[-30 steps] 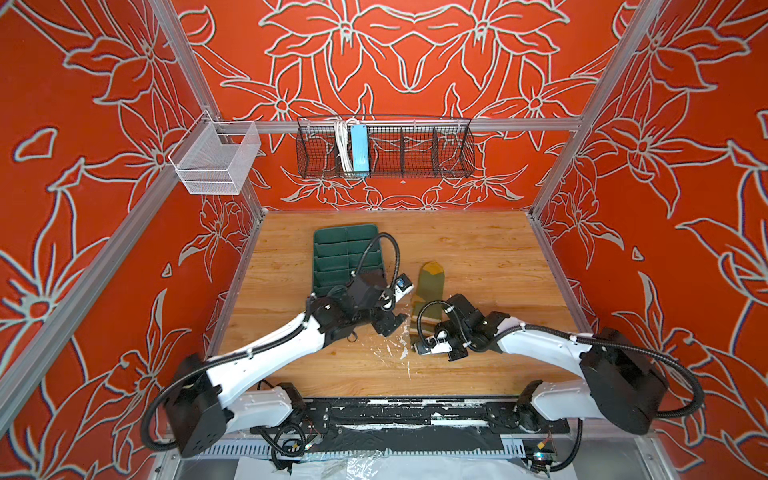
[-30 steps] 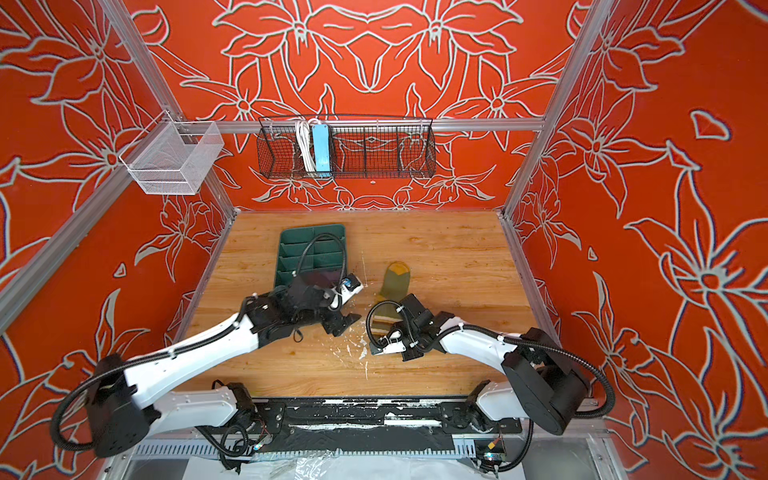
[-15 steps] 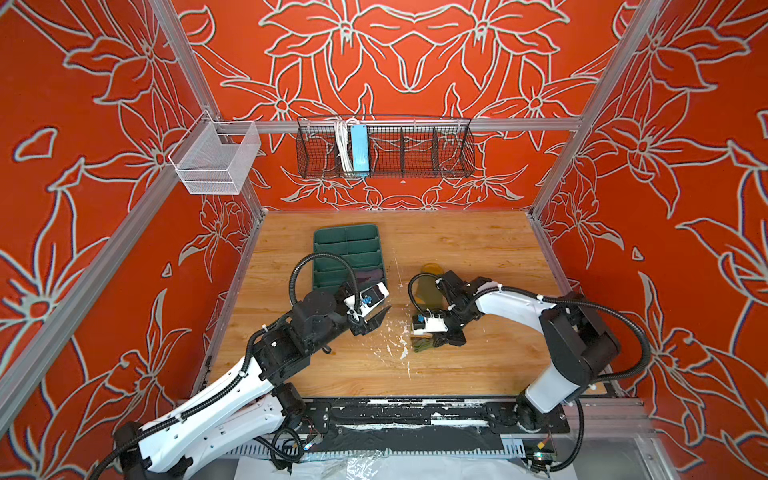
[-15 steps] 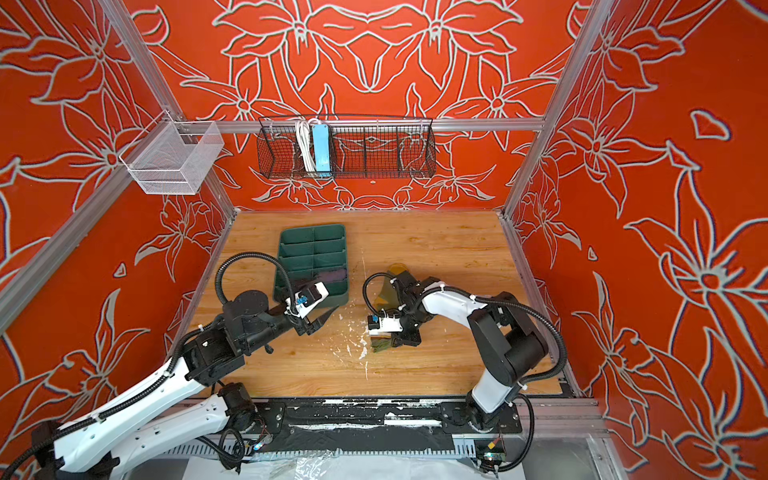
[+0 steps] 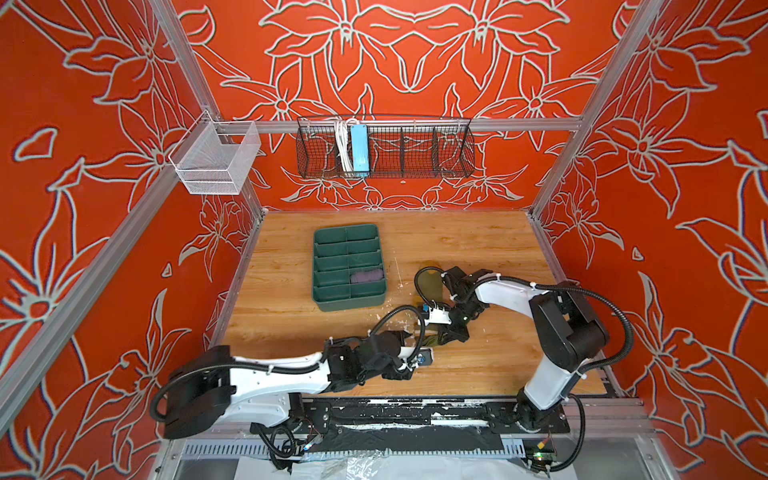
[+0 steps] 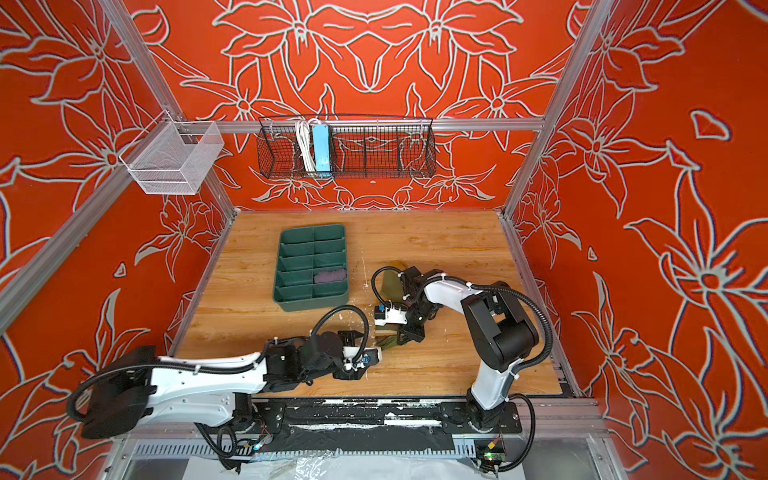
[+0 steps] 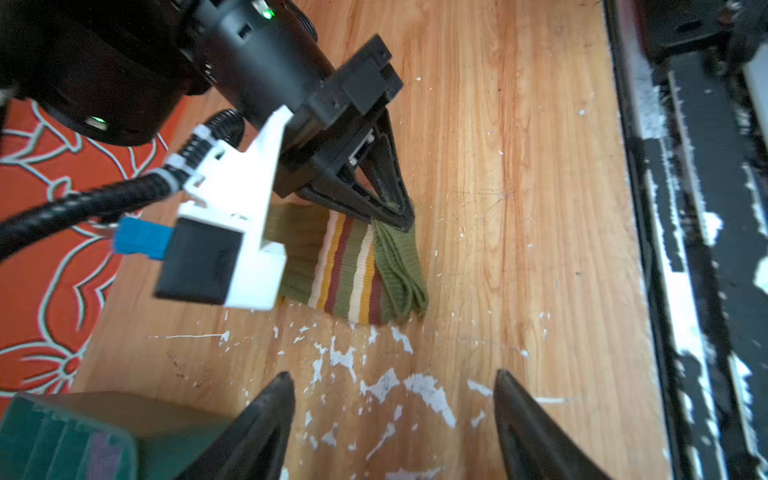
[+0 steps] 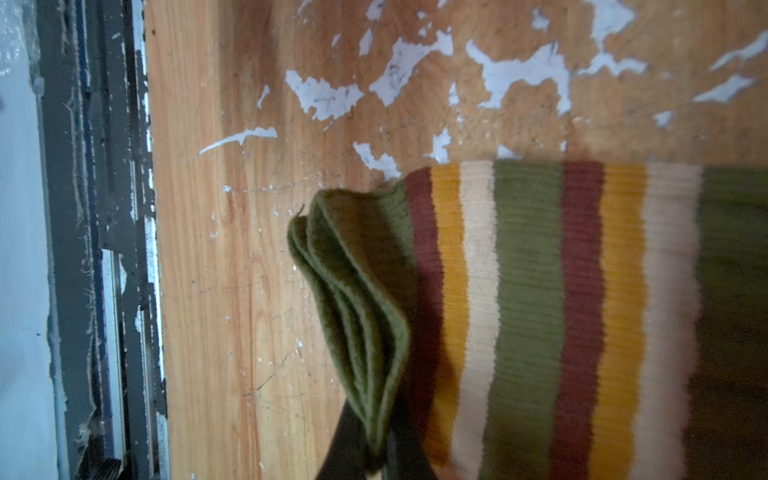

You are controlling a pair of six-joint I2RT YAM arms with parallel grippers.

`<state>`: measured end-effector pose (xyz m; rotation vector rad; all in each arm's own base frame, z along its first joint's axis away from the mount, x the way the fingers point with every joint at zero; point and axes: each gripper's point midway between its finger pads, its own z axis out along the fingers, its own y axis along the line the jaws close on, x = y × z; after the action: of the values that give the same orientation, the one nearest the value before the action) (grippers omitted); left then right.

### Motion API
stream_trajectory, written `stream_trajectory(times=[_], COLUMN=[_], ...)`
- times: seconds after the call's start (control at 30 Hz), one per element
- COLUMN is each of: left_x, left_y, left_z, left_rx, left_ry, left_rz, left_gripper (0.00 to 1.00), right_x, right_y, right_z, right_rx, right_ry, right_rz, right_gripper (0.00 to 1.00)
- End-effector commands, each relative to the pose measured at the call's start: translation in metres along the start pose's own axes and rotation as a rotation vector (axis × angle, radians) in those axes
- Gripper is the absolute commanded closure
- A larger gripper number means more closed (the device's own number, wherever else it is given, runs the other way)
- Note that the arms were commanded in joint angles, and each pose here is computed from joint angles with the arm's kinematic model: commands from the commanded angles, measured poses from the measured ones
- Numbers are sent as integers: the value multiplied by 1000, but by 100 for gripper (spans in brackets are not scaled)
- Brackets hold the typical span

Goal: Roll the socks

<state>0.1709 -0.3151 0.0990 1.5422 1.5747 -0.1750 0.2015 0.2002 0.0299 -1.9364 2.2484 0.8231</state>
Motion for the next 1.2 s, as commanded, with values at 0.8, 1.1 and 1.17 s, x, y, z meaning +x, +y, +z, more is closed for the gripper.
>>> stream_trajectory(times=[0.8,1.1,1.17], left_x=[5,16,19], left_y=[1,-3,-2], left_z=[87,58,55], left_rx=[-113,103,164], left_ry=[117,251,266], left_rz=[-150,-230,-303], left_gripper=[100,100,100], right_x=[-5,0,0], right_y=[-2,-29,-35], right_z=[-7,-34,-48], right_rx=[-12,333,456], right_ry=[-22,-44,-81], right_rz=[64,-34,-42], right_gripper=[100,85,76])
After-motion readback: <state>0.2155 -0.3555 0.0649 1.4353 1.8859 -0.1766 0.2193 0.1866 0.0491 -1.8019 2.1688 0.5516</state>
